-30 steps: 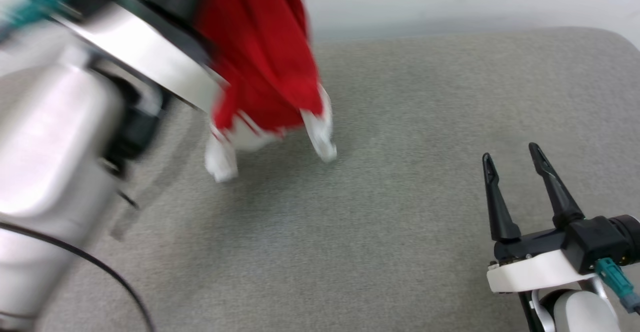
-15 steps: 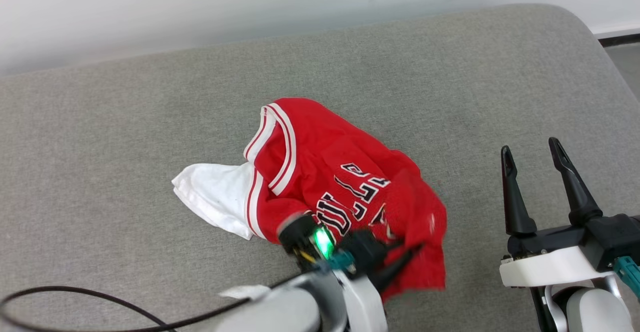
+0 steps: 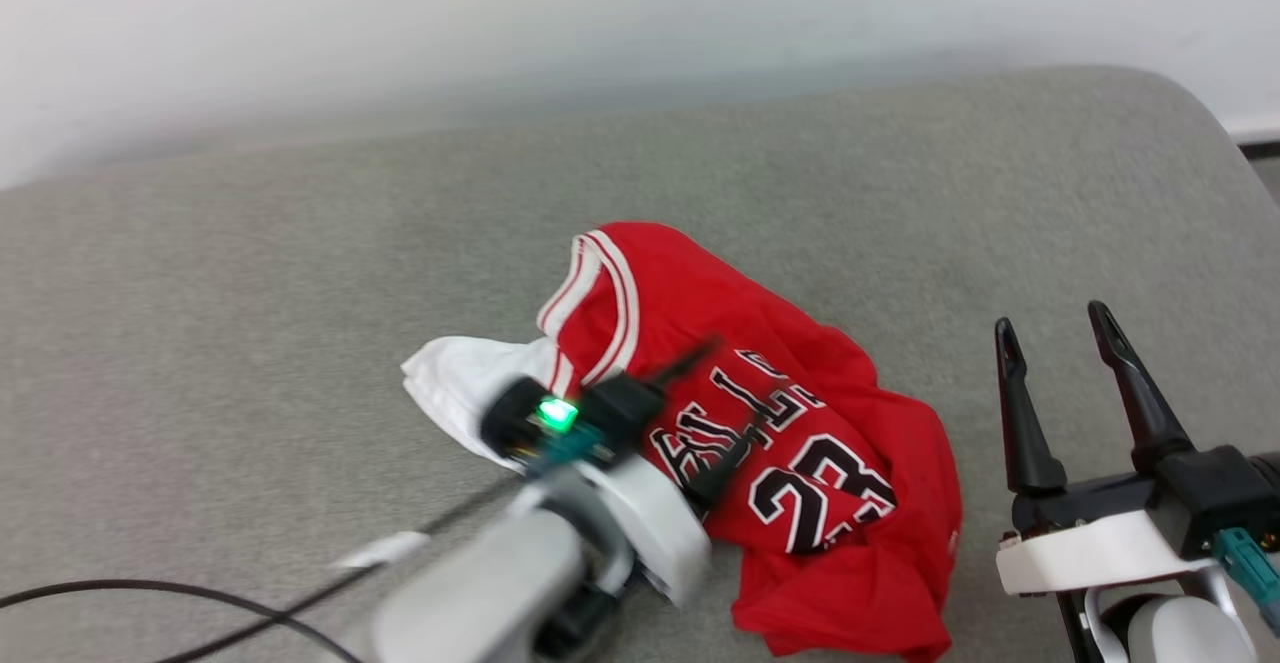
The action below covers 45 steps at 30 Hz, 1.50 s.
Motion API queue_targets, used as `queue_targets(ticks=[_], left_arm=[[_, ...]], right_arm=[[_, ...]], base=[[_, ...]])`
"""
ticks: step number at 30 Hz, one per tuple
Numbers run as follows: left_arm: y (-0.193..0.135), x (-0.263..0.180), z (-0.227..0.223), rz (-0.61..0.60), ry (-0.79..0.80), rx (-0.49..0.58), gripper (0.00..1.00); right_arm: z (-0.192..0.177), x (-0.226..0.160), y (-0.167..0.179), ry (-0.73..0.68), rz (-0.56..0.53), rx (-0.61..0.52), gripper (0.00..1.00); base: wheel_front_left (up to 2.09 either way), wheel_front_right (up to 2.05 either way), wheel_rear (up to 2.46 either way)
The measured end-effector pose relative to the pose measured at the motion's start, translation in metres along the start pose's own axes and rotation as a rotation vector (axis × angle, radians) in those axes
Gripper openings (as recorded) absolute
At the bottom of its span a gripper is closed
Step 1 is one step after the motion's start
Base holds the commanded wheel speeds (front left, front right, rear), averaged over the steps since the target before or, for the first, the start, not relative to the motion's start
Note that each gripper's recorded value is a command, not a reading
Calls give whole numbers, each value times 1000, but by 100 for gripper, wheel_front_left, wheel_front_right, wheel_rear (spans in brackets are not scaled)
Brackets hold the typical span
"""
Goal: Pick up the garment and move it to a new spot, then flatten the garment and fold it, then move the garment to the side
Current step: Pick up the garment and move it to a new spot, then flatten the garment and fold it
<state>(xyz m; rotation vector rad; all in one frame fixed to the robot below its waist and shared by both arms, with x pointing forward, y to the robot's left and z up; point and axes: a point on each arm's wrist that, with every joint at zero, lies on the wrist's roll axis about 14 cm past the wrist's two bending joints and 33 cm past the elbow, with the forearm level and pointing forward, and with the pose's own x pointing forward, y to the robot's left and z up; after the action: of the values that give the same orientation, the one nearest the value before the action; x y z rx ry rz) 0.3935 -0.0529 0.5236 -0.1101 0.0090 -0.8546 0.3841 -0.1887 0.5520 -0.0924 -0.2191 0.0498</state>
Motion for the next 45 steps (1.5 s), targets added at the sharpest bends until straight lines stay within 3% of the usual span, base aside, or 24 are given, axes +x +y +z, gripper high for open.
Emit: queue_targets(ticks=[5,11,18,35,39,45], left_arm=[[69,-35,60,245,-157,71,100],[124,-112,107,525,-288,186,100],[137,-188,88,742,-292,159,100],[115,-198,22,711,-154,82,100],[118,-185,15,648,-130,61,100],[136,-142,9,506,35,78,100]], right_arm=[[10,-1,12,-28,34,0,100],[26,-3,25,-76,74,1,100],[40,-3,36,-118,105,4,100],[35,-8,41,-100,118,23,100],[31,-8,39,-89,109,21,100],[23,1,28,-72,80,21,100]], base=[[0,0,0],[0,0,0],[0,0,0],[0,0,0],[0,0,0],[0,0,0]])
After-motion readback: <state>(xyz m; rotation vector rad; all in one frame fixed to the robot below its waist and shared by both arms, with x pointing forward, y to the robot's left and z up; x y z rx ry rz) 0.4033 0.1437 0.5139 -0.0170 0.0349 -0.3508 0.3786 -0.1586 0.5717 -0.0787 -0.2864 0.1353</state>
